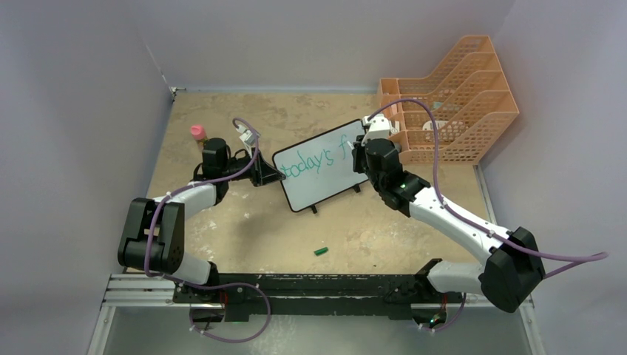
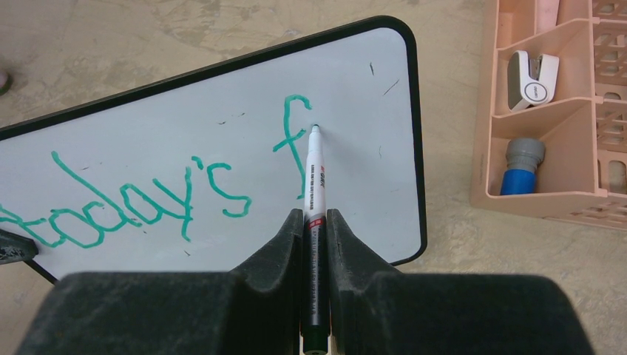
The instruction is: Write a sentence on the whiteboard
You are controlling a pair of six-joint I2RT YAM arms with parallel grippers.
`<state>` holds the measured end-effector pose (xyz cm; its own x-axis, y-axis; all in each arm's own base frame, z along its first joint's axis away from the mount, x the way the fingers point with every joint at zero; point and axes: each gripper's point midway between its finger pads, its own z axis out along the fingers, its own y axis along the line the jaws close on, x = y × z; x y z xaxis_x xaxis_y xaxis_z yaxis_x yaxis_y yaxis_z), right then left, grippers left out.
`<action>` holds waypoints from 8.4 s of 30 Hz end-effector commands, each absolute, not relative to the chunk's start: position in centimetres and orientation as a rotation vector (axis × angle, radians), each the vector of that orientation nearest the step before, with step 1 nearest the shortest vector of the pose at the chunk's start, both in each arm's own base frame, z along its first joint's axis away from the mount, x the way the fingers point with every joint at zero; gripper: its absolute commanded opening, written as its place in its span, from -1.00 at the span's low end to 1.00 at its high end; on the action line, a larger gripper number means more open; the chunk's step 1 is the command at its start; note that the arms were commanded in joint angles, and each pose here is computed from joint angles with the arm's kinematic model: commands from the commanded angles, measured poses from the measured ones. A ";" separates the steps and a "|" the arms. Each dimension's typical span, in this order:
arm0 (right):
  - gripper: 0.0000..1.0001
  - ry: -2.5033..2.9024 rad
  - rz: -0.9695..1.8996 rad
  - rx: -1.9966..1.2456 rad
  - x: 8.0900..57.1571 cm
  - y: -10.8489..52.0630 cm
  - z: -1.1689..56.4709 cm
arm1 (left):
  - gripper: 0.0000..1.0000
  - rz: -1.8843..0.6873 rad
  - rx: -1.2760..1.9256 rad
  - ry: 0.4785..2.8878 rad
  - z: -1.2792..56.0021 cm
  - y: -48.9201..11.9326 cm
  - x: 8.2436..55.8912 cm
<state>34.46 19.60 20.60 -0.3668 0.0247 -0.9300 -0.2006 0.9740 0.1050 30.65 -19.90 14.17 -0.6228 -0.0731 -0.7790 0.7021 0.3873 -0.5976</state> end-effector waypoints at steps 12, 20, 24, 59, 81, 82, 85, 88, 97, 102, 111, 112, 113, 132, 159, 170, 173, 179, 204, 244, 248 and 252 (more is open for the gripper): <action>-1.00 1.934 0.275 -0.133 33.8 19.6 20.7 | -1.00 -1.248 0.588 1.824 15.9 -19.8 31.7; -1.00 1.952 0.259 -0.132 33.5 19.3 19.9 | -1.00 -1.245 0.589 1.822 16.0 -19.8 31.7; -1.00 1.957 0.245 -0.130 33.5 19.1 19.7 | -1.00 -1.245 0.588 1.823 15.9 -19.8 31.7; -1.00 1.914 0.181 -0.092 34.8 18.0 20.7 | -1.00 -1.246 0.592 1.821 16.0 -19.8 31.7; -1.00 1.846 0.207 -0.084 35.7 18.4 23.1 | -1.00 -1.240 0.589 1.824 15.9 -19.8 31.7; -1.00 1.843 0.208 -0.081 35.8 18.4 23.2 | -1.00 -1.240 0.588 1.824 15.9 -19.8 31.7; -1.00 1.840 0.209 -0.083 35.9 18.5 23.3 | -1.00 -1.239 0.589 1.824 15.9 -19.8 31.8; -1.00 1.835 0.212 -0.085 36.0 18.6 23.5 | -1.00 -1.239 0.589 1.823 15.9 -19.8 31.8; -1.00 1.825 0.212 -0.085 36.3 18.6 24.0 | -1.00 -1.240 0.588 1.825 15.9 -19.8 31.8; -1.00 1.828 0.216 -0.094 36.4 18.8 23.9 | -1.00 -1.240 0.588 1.825 15.9 -19.8 31.8; -1.00 1.865 0.220 -0.108 35.9 18.8 22.8 | -1.00 -1.240 0.588 1.825 15.9 -19.8 31.7; -1.00 1.869 0.222 -0.109 35.8 18.8 22.6 | -1.00 -1.240 0.588 1.825 15.9 -19.8 31.7; -1.00 1.870 0.221 -0.107 35.7 18.7 22.6 | -1.00 -1.240 0.588 1.825 15.9 -19.8 31.8; -1.00 1.927 0.214 -0.104 34.6 18.0 20.5 | -1.00 -1.235 0.586 1.829 15.8 -19.7 31.8; -1.00 1.963 0.171 -0.096 34.2 17.3 19.2 | -1.00 -1.233 0.585 1.829 15.8 -19.7 31.8; -1.00 1.914 0.184 -0.078 34.4 17.1 21.3 | -1.00 -1.233 0.585 1.830 15.8 -19.7 31.8; -1.00 1.885 0.184 -0.076 34.6 17.1 22.7 | -1.00 -1.234 0.585 1.829 15.8 -19.7 31.8; -1.00 1.835 0.180 -0.070 35.6 16.9 24.7 | -1.00 -1.236 0.586 1.829 15.9 -19.7 31.8; -1.00 1.791 0.241 -0.126 37.7 18.7 26.6 | -1.00 -1.235 0.591 1.827 16.0 -19.7 31.7; -1.00 1.922 0.233 -0.123 35.9 17.7 21.8 | -1.00 -1.230 0.592 1.823 16.1 -19.7 31.7; -1.00 1.935 0.233 -0.120 35.6 17.5 21.3 | -1.00 -1.230 0.593 1.823 16.1 -19.7 31.6; -1.00 1.949 0.235 -0.119 35.3 17.5 20.8 | -1.00 -1.230 0.592 1.823 16.1 -19.7 31.6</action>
<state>35.76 17.66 20.22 -0.3888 -0.0011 -0.9213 -0.1945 0.9776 0.0809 30.73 -19.80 14.30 -0.6176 -0.0731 -0.7831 0.7016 0.3987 -0.5906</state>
